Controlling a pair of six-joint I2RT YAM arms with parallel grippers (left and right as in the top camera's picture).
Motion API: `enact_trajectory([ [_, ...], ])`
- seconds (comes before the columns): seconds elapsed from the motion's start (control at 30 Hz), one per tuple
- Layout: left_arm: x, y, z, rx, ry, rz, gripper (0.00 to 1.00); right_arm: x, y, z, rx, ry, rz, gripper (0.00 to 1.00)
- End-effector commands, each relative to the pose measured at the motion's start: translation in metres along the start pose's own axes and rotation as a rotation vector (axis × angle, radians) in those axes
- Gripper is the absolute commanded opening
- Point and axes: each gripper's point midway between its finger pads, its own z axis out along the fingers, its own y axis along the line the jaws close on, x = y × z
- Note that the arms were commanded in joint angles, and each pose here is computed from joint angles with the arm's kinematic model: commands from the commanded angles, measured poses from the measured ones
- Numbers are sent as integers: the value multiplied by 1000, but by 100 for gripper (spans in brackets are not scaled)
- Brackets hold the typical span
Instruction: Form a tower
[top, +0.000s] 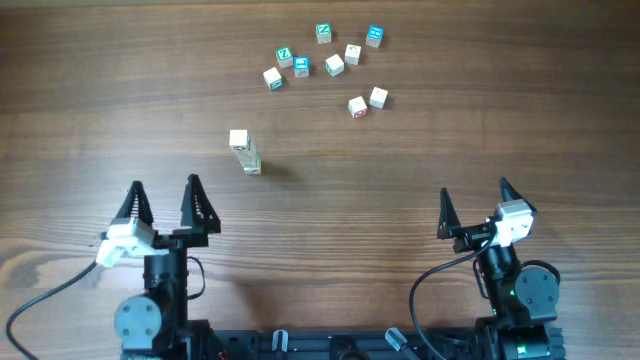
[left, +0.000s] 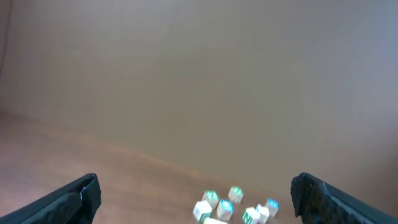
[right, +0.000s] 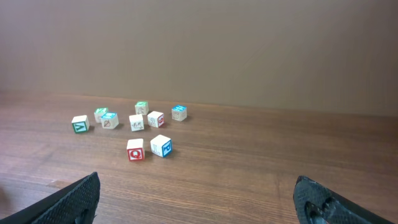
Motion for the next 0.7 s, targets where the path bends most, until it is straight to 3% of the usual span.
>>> enact_trajectory([
  [0.0,27,11,1,-24,48,0,100,-2,2,0,-12,-9,-15,100],
  [0.3,89,36,-7,-104,248,10,100,-2,2,0,-12,-9,-15,100],
  [0.67,89,36,-7,-104,248,10,100,-2,2,0,-12,-9,-15,100],
])
